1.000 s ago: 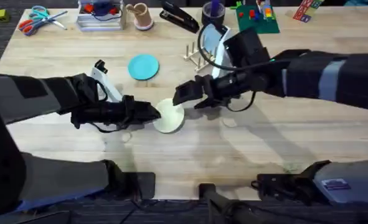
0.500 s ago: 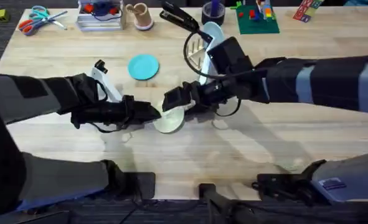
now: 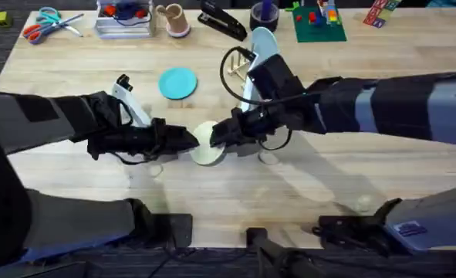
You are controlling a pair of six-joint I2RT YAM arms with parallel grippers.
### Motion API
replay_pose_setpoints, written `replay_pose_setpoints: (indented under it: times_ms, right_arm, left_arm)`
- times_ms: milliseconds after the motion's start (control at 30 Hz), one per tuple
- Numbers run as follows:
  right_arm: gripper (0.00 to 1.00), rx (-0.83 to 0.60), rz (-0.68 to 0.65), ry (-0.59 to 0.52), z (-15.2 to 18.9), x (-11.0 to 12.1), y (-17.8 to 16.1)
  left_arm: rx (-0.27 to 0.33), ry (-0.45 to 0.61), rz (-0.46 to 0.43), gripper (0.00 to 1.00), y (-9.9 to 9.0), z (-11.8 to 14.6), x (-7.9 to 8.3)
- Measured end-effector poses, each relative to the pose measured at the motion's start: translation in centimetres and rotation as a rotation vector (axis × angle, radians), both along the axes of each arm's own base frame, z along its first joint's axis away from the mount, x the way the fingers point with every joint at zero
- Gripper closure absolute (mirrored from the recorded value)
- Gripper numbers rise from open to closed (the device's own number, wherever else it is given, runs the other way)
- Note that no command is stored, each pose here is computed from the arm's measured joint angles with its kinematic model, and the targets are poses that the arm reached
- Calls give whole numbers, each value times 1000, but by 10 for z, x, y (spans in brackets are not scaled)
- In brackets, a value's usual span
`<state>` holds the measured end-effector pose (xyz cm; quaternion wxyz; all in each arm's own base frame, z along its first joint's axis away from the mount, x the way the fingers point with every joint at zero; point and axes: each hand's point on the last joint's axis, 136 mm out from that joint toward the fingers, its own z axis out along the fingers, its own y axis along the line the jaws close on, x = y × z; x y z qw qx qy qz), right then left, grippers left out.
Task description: Pick up the plates from the table one by one and place each into a slot on the dish rack.
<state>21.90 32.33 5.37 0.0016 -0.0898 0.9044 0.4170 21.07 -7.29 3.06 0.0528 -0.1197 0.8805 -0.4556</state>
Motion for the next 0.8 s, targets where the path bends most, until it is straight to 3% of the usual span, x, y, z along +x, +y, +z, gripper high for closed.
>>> replay_pose_setpoints:
  times_ms: [100, 467, 633, 800]
  right_arm:
    - [964, 6, 1, 7, 0, -1, 0]
    - [971, 12, 4, 10, 1, -1, 0]
    - [970, -5, 0, 7, 3, -2, -4]
    - [970, -72, -50, -54, 17, 7, -30]
  left_arm:
    - [-3, 3, 2, 959, 0, 0, 0]
    - [-2, 5, -5, 960, 0, 2, -3]
    - [71, -25, -31, 960, 4, 9, -10]
    - [157, -133, -38, 960, 10, 38, -6]
